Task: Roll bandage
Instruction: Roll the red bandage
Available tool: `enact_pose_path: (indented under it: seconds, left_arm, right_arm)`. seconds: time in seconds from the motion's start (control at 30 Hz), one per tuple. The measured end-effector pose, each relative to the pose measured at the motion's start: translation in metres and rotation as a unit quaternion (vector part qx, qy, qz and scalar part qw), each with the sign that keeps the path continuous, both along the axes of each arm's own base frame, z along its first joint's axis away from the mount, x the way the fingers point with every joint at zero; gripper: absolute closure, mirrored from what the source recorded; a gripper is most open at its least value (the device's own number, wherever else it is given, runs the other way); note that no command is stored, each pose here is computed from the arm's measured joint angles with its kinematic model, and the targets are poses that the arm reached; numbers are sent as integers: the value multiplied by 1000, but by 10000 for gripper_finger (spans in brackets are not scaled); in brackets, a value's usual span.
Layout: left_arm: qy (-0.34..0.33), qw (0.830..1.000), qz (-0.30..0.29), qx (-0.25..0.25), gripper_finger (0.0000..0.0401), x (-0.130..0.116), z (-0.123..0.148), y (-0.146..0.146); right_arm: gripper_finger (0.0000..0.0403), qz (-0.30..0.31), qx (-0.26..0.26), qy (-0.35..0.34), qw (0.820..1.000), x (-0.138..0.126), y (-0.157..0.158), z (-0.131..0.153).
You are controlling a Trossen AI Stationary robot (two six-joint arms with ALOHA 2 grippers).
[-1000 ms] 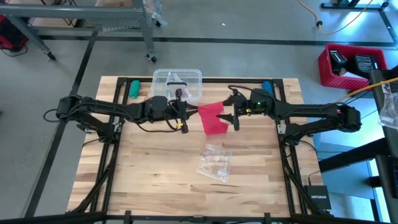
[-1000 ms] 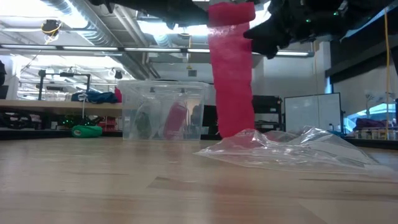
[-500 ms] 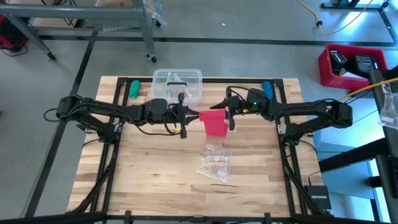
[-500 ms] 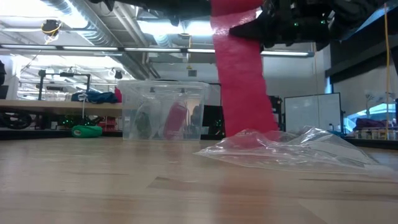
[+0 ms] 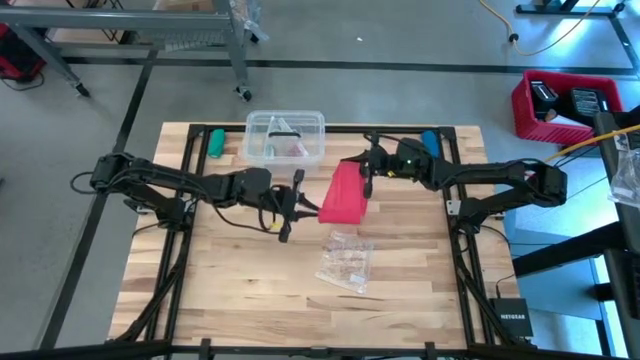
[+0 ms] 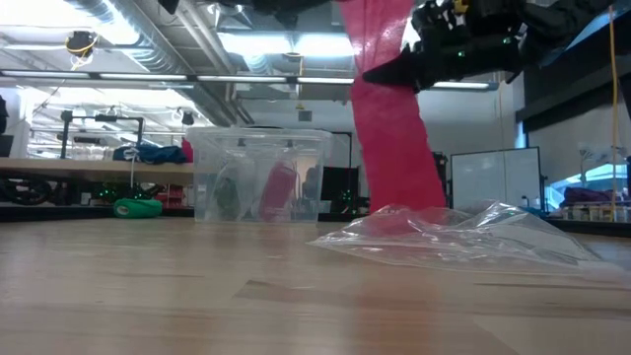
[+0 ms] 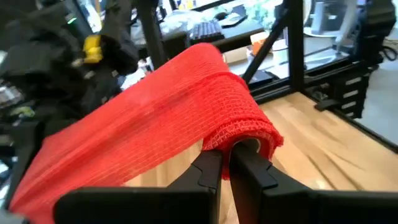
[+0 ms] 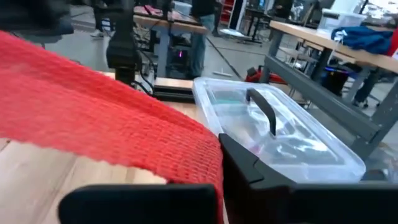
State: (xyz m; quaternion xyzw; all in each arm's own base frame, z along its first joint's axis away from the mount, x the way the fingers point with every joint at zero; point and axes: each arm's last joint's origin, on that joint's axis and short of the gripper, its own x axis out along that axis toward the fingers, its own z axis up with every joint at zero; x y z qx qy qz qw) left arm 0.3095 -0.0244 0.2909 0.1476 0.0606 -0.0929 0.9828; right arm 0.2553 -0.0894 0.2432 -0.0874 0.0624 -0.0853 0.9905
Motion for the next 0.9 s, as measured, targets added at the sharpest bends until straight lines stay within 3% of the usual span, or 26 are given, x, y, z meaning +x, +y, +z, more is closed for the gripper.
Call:
enact_pose_path:
  seconds: [0.17, 0.3, 0.47, 0.73, 0.9]
  left_arm:
    - [-23, 997, 63, 38, 388, 1, 4, 1]
    - [-41, 989, 126, 65, 388, 1, 8, 7]
    - [-58, 984, 149, 73, 388, 1, 11, 16]
    - [-60, 981, 173, 62, 388, 2, 12, 26]
    - [-60, 980, 178, 61, 388, 1, 12, 28]
  right_arm:
    - [389, -1, 33, -5, 999, 0, -1, 0]
    - [385, 42, 74, -7, 996, 0, 2, -1]
    - [371, 65, 113, 3, 991, 0, 3, -3]
    - [250, 101, 118, 2, 988, -1, 6, -1]
    - [161, 141, 111, -37, 983, -3, 13, 27]
